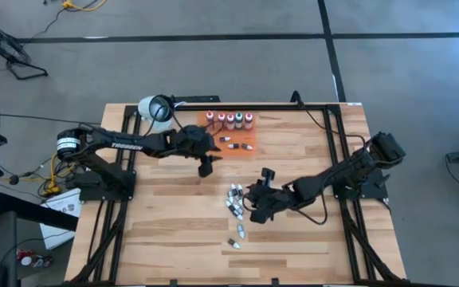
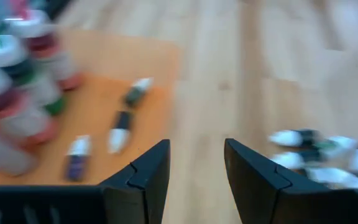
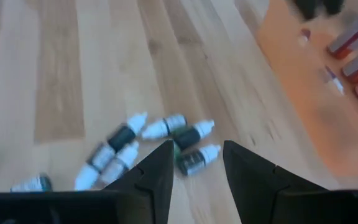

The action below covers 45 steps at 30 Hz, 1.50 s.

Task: Pick & Place food coloring
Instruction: Put the small black food coloring bottle into the orange bin

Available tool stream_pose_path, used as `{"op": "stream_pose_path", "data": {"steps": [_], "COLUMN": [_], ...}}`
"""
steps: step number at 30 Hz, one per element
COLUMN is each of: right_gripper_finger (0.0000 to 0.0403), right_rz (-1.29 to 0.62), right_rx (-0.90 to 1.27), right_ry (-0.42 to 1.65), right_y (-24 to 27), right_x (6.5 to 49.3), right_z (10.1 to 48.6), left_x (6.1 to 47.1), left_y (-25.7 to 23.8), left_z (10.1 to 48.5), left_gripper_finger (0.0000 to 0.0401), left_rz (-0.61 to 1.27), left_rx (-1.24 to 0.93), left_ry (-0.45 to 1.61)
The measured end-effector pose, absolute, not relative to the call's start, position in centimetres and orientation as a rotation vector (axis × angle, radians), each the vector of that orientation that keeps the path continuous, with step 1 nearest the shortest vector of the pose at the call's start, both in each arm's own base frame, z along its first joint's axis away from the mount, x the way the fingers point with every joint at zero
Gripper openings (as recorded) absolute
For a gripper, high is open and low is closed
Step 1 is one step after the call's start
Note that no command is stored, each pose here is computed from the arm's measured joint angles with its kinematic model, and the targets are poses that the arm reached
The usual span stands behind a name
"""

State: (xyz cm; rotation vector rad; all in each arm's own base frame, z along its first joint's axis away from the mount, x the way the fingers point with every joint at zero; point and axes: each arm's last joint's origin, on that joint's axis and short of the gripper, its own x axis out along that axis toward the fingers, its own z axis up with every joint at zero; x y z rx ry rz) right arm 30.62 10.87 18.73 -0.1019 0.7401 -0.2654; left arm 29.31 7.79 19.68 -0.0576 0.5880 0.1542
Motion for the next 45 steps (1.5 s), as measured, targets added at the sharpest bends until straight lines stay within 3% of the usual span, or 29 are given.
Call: {"op": "stream_pose_path", "data": {"steps": [9, 16, 22, 30, 45], "right_gripper_finger": [0.0132, 0.0132, 0.0127, 0.0123, 0.0122], "right_rz": [-0.136, -0.075, -0.114, -0.315, -0.384], "right_rx": [-0.014, 0.007, 0.036, 0.149, 0.226], "right_ry": [0.693, 0.718, 0.71, 0.774, 0.836], "right_y": [11.0, 11.2, 10.9, 8.7, 7.5], "right_x": [31.5, 31.5, 31.6, 33.0, 34.2], "right_z": [19.2, 19.0, 19.0, 15.5, 12.7], "left_x": [30.0, 29.4, 28.5, 27.1, 26.9], "left_y": [3.3, -0.8, -4.4, -8.7, -8.6], "left_z": [19.6, 18.6, 17.9, 17.4, 17.6], "left_gripper_finger": [0.0146, 0.0146, 0.0146, 0.0146, 0.0146], "left_rz": [-0.114, -0.232, -0.24, -0.207, -0.088], "left_rx": [-0.023, 0.005, 0.03, 0.115, 0.222], "left_ry": [0.597, 0.732, 0.834, 0.852, 0.832]}}
